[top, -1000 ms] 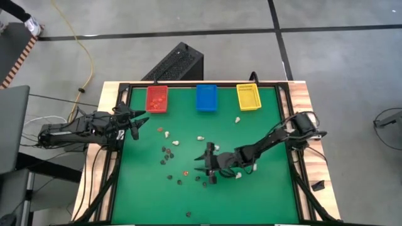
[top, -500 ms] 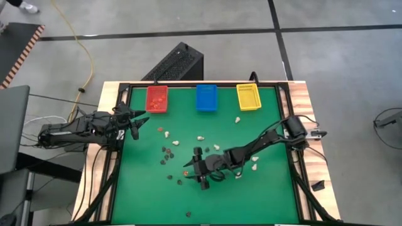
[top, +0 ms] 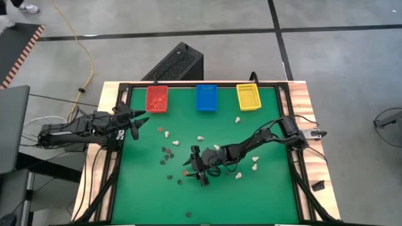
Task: Sort Halloween decoration
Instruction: Put the orange pumpkin toy into the red bin
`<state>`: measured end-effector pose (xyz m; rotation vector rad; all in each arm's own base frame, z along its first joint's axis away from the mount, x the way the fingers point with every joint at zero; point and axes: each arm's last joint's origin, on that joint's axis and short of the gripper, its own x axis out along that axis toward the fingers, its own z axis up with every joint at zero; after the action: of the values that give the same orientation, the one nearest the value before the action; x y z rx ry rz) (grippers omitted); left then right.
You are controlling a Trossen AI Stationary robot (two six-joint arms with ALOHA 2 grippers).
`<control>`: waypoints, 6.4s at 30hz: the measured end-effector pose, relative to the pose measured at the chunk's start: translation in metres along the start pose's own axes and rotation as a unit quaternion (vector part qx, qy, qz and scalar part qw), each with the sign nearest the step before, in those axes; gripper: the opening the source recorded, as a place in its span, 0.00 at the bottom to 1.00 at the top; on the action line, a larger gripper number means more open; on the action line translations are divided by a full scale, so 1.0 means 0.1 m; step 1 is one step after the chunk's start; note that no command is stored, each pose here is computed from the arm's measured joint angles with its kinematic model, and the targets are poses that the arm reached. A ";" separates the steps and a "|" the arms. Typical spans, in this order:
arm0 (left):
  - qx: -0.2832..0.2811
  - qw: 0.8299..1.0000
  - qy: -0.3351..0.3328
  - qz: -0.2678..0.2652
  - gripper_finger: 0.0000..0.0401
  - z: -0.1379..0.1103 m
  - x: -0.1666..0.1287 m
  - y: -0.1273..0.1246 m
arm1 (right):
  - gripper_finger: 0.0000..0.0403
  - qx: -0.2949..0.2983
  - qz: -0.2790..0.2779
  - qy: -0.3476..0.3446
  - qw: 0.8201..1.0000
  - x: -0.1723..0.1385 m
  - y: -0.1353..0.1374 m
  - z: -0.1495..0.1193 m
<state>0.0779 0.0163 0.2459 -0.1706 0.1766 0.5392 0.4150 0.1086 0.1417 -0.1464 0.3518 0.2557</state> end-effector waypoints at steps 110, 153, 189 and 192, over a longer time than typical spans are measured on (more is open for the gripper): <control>0.008 1.000 0.017 0.005 0.42 -0.02 0.05 -0.02 | 0.31 0.010 -0.108 -0.028 0.994 0.16 -1.11 0.40; 0.012 1.000 0.015 0.005 0.42 -0.01 0.05 -0.02 | 0.31 0.146 -0.290 -0.157 0.933 0.35 -2.90 0.42; 0.009 1.000 0.016 0.005 0.42 -0.01 0.05 -0.02 | 0.64 0.162 -0.280 -0.004 0.946 0.55 -3.12 0.45; 0.009 1.000 0.016 0.005 0.42 -0.01 0.05 -0.02 | 0.64 0.130 -0.274 0.030 0.953 0.34 -3.05 0.75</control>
<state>0.0835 0.0166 0.2437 -0.1610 0.2125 0.5442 0.5525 -0.1622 0.2286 0.0126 0.3889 -0.3450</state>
